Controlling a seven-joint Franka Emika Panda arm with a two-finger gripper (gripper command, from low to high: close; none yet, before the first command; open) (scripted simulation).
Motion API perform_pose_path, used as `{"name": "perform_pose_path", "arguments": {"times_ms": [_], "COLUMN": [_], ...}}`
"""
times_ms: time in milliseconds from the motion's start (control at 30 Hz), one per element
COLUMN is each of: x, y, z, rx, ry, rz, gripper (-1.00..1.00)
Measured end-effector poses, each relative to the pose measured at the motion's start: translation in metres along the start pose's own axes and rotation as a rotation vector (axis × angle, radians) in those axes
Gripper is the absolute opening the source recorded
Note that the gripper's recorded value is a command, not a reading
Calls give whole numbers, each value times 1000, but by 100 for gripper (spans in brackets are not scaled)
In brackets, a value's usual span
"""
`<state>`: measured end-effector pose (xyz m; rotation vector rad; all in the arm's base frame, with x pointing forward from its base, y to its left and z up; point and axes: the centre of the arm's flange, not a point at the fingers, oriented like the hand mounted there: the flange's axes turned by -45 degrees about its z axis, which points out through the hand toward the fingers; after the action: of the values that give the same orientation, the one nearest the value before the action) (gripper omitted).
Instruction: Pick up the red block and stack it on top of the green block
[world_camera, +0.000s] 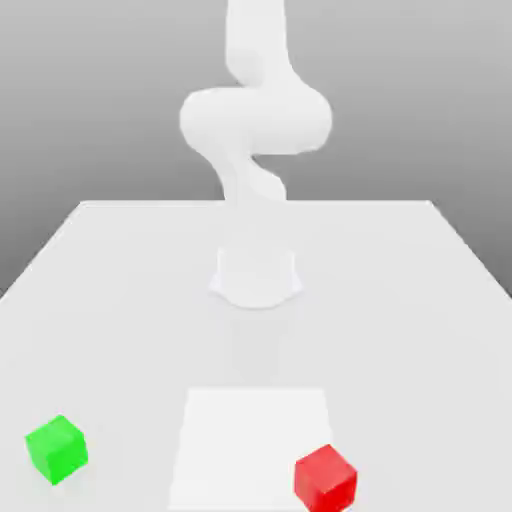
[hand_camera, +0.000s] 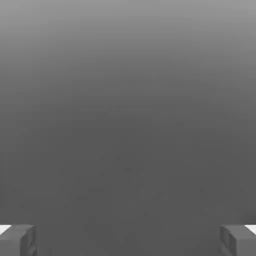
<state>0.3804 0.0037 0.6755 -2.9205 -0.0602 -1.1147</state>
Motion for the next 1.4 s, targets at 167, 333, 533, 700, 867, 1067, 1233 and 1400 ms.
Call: {"name": "perform_pose_path", "arguments": {"times_ms": [167, 333, 533, 700, 867, 1067, 1233, 1400], "x": [-10, -38, -95, -158, -227, -271, -274, -240], "y": [-11, -26, -47, -64, -70, -70, -70, -70], "z": [100, 192, 292, 362, 419, 465, 467, 431], "rx": [54, 99, 144, 176, 193, 195, 195, 196], "ry": [-144, -280, -443, -577, -698, -711, -712, -712], "rz": [-93, -186, -303, -411, -503, -513, -513, -513], "gripper": [0, 0, 0, 0, 0, -100, -100, -100]}}
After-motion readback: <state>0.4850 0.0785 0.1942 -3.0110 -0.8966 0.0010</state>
